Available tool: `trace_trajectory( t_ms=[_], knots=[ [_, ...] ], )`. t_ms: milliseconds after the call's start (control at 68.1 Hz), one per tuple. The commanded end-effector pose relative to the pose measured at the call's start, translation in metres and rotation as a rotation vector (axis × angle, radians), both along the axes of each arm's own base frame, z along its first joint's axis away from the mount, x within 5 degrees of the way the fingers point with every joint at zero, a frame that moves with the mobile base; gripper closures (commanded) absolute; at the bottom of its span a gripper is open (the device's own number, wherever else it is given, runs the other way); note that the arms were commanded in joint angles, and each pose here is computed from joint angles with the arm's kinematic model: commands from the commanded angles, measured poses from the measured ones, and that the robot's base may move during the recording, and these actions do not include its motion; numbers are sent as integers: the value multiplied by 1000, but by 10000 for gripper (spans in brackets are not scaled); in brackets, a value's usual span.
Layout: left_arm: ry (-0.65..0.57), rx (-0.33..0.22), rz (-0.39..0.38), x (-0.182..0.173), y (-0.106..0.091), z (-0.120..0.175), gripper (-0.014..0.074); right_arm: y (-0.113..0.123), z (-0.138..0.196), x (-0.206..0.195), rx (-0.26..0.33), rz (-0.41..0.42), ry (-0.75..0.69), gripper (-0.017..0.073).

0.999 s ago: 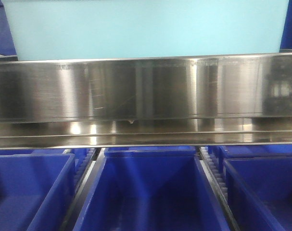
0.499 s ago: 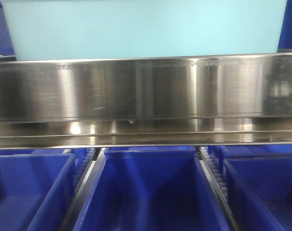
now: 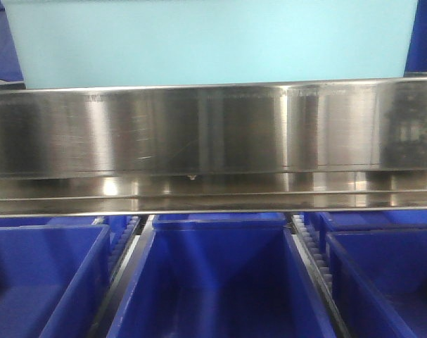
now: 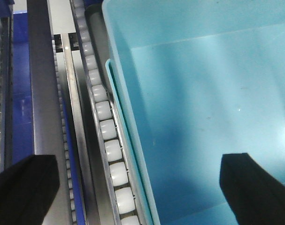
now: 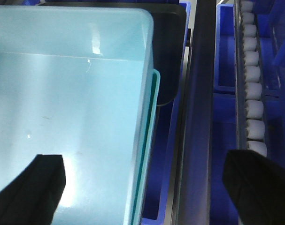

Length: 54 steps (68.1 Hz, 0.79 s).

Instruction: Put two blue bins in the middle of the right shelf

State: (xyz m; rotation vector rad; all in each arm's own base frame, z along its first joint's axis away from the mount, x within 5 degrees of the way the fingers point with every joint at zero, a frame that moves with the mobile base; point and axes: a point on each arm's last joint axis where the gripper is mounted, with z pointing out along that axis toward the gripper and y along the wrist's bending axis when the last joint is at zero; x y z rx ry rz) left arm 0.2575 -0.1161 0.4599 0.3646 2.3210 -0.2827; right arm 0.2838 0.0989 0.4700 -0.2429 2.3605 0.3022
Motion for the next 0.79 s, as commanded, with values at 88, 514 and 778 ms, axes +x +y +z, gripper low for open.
trace_trajectory(
  t_ms=[88,514,778],
  knots=[
    [32,-15,7,5,-2,-20,-8,-2,-15,1,-29,-1,42,0],
    [123,-12,11,22,-12,-85,-8,9,-103,13,13,3,218,0],
    [180,-22,10,31,-18,-100,7,9,-126,14,10,-9,234,0]
  ],
)
